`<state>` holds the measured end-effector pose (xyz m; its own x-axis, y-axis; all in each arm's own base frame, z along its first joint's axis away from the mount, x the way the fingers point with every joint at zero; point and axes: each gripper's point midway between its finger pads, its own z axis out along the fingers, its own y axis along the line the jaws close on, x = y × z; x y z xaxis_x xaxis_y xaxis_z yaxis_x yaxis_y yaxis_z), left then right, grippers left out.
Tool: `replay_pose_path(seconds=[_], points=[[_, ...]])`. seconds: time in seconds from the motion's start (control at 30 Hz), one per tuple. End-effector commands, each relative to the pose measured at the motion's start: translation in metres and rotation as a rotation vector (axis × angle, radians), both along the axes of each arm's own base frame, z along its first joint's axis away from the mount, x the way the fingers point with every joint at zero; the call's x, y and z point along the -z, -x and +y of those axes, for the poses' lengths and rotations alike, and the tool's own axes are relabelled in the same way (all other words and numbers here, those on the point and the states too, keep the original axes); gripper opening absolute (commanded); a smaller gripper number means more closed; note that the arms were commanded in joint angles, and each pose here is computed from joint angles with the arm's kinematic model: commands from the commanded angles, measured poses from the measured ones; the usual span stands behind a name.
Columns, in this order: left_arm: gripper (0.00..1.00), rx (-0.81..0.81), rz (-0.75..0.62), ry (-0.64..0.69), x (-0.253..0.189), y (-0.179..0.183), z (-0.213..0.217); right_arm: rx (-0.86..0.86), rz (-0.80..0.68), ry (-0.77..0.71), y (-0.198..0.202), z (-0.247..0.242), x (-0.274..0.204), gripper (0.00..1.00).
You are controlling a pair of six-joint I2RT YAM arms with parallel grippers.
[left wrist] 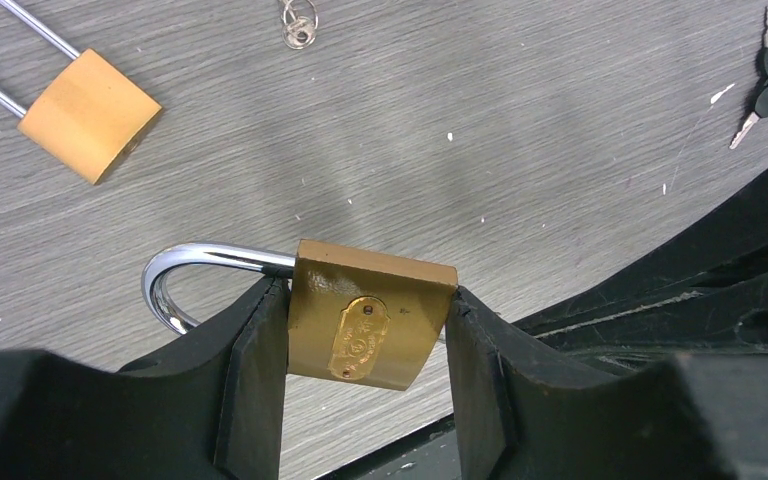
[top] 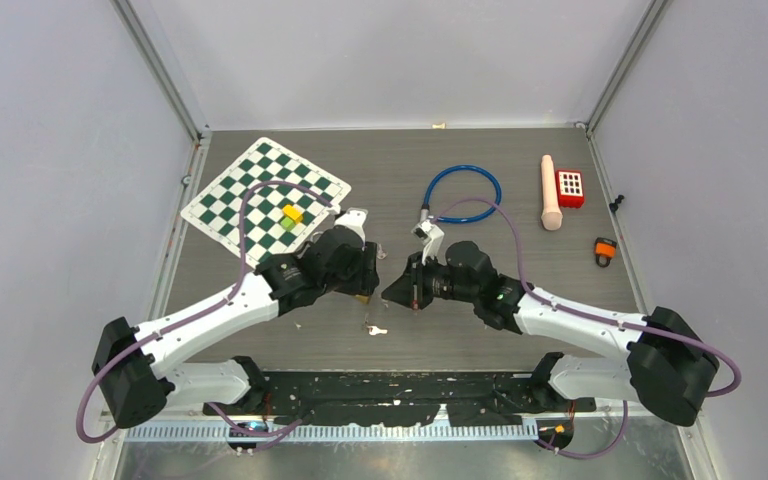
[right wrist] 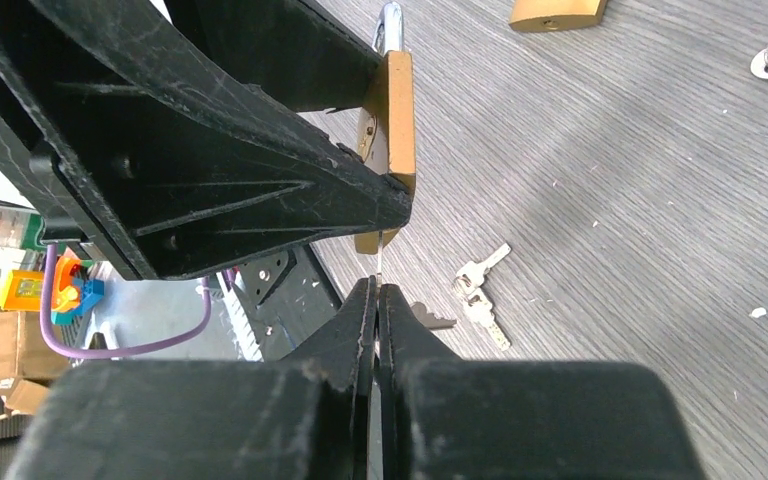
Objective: Unlock with the key
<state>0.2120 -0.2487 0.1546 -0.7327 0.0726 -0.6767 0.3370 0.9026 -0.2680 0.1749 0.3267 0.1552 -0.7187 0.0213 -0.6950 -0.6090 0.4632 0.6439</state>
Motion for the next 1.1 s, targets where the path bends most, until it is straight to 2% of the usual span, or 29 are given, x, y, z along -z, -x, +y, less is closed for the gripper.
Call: replay_pose_path(seconds=[0.0,0.43,0.77,1.07], points=[[0.0,0.01,-0.12,0.151,-0.053,-0.013,-0.023,-0.007,-0.062,-0.025,0.0,0.007,-0.029,0.05],[0.0,0.019,-0.13,0.187,-0.053,-0.012,-0.026,-0.022,-0.04,-0.099,0.005,0.015,-0.044,0.05],[0.0,0.099,-0.145,0.241,-0.053,0.003,-0.031,0.07,-0.042,-0.08,-0.011,0.006,-0.056,0.05],[0.0,0.093,-0.162,0.29,-0.062,0.006,-0.031,0.05,-0.02,-0.05,-0.012,0.012,-0.06,0.05]])
